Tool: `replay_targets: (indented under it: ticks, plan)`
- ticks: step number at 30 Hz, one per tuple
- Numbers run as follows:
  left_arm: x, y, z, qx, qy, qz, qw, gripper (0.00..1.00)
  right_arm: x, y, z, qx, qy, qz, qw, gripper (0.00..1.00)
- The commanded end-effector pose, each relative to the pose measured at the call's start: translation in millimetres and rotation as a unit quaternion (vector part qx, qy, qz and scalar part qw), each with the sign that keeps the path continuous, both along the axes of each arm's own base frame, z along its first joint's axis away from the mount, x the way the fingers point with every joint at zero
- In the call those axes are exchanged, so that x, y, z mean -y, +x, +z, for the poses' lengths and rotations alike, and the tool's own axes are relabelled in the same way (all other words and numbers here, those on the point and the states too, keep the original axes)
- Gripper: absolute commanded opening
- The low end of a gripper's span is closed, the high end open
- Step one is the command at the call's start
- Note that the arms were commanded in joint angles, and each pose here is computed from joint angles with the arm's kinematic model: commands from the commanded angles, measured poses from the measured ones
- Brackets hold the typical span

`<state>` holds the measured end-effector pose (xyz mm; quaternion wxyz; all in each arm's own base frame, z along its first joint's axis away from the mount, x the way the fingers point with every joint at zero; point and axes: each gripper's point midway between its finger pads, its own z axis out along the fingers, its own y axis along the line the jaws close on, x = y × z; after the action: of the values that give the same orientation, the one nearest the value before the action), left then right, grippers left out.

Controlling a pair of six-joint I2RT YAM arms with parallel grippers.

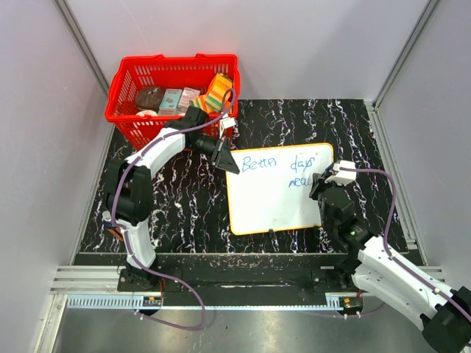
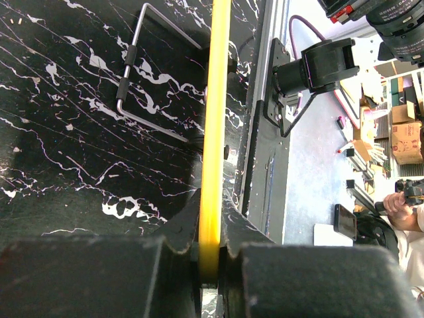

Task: Write a sentence on the whiteboard

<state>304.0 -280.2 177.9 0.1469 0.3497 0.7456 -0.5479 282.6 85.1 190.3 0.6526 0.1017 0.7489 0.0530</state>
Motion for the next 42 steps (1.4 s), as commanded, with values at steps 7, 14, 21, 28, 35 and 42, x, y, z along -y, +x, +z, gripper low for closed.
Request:
replay_targets:
  ticks: [7,14,21,28,35,42]
  plan:
    - [-8.6,29.5,-5.7,0.122,0.059,0.023,0.991,0.00,-1.1,1.3,-0.6,-0.006,0.000,0.002,1.000,0.00]
    - [-8.8,29.5,-6.4,0.122,0.060,0.023,0.990,0.00,-6.3,9.5,13.9,0.010,-0.005,0.006,1.000,0.00]
    - [-8.8,29.5,-6.4,0.122,0.060,0.023,0.990,0.00,-8.3,15.7,27.8,0.027,-0.008,0.004,1.000,0.00]
    - [-8.0,28.9,-5.3,0.123,0.058,0.022,0.990,0.00,-3.1,17.8,37.4,0.037,-0.016,-0.009,0.999,0.00]
    - [-7.6,28.1,-4.8,0.123,0.058,0.021,0.991,0.00,1.6,19.3,43.7,0.042,-0.022,-0.018,0.999,0.00]
    - [-7.6,28.7,-5.7,0.122,0.059,0.021,0.991,0.00,5.8,18.9,43.9,0.044,-0.027,-0.024,0.998,0.00]
